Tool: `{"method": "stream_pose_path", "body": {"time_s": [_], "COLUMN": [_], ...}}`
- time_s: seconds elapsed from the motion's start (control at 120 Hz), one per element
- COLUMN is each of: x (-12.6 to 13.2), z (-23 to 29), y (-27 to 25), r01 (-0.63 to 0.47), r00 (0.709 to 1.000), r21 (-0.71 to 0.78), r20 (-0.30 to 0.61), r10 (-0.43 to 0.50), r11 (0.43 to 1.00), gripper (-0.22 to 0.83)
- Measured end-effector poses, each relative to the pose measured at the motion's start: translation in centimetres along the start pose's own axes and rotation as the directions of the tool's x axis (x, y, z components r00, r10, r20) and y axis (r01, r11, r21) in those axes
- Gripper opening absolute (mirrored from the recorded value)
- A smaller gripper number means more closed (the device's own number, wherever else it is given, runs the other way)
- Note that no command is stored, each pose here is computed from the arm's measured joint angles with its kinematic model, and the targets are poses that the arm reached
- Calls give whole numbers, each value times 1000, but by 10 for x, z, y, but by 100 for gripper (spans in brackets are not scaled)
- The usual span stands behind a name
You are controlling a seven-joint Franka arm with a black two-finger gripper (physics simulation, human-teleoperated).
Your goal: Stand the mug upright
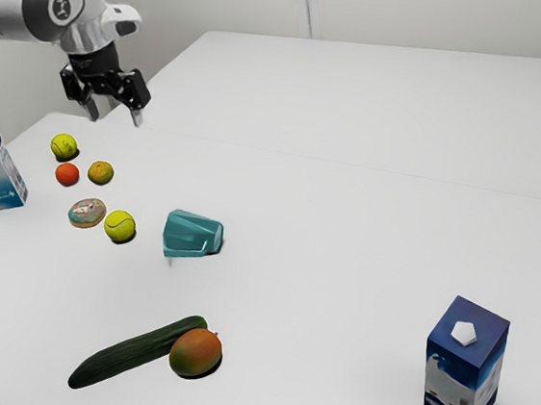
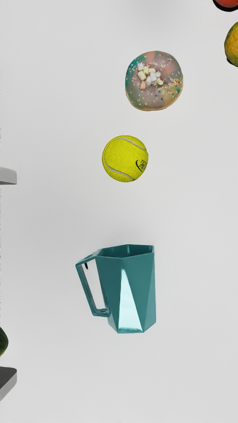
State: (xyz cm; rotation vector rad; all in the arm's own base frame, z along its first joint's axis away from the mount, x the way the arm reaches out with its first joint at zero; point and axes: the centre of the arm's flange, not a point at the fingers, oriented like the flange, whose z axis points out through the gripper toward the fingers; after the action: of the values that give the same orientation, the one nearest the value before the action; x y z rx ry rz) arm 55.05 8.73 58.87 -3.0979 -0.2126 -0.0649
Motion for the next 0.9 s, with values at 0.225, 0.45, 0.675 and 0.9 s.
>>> {"method": "stream_pose_path", "body": {"time_s": [0.225, 0.45, 0.675, 0.9], "x": [6, 17, 27, 47], "z": [85, 172, 228, 256], "y": [-63, -45, -50, -51], "r01": [203, 283, 342, 338], "r00": [972, 933, 907, 917], "r21": [-216, -354, -423, -470], "r20": [162, 318, 382, 357], "r10": [-170, -170, -177, -175], "r11": [955, 891, 840, 815], "gripper": [62, 61, 62, 62]}}
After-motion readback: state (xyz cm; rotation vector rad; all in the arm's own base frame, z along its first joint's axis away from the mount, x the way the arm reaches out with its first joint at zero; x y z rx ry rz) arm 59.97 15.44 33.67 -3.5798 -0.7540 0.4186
